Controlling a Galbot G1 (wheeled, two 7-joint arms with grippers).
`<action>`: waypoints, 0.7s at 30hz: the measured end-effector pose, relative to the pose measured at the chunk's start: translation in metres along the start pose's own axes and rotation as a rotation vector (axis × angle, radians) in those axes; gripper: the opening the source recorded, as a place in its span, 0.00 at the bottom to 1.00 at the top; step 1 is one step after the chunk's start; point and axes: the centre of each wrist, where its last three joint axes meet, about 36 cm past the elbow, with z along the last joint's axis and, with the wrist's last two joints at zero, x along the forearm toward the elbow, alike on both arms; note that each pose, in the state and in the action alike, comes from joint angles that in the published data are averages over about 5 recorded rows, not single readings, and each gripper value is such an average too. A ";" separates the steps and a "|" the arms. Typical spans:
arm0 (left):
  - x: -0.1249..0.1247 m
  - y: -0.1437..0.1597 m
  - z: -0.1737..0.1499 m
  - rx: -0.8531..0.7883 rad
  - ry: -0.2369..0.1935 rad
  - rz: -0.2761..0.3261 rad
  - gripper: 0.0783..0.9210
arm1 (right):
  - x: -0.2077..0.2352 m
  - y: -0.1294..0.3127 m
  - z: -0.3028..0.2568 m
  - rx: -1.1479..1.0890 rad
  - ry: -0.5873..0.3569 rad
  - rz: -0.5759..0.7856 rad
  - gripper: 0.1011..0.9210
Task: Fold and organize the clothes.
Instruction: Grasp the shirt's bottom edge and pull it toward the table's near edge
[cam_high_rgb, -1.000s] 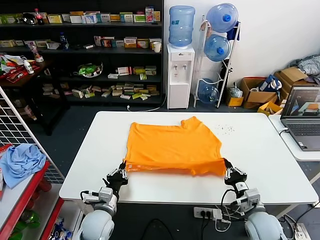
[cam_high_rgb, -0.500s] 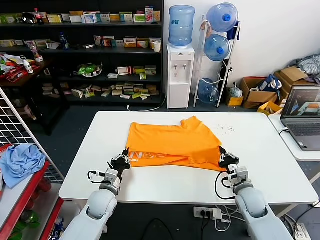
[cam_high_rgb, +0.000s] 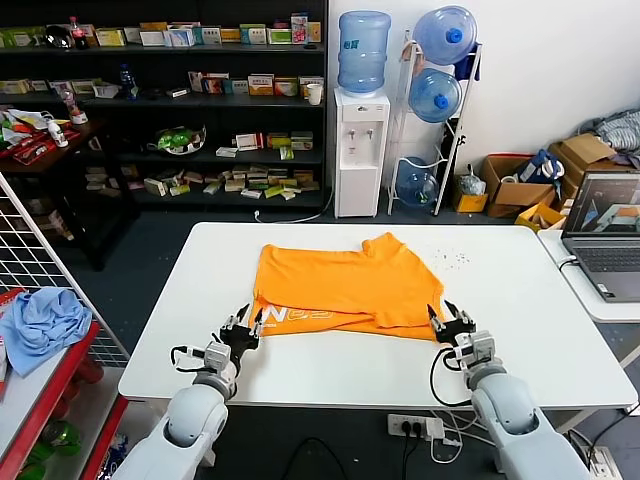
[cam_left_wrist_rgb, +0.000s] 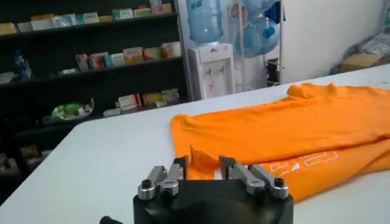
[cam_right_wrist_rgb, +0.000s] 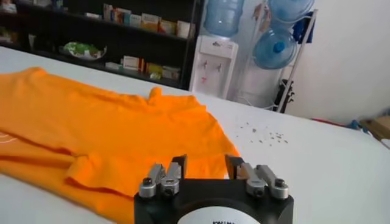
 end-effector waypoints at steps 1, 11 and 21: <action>0.001 0.001 0.000 0.012 0.008 -0.001 0.60 | 0.002 0.000 0.002 0.000 0.008 -0.001 0.74; -0.004 0.003 -0.001 0.119 0.079 0.006 0.86 | 0.008 0.005 0.012 -0.007 0.053 -0.009 0.72; -0.010 0.007 0.007 0.144 0.146 0.012 0.56 | 0.010 0.003 0.020 -0.006 0.101 -0.001 0.37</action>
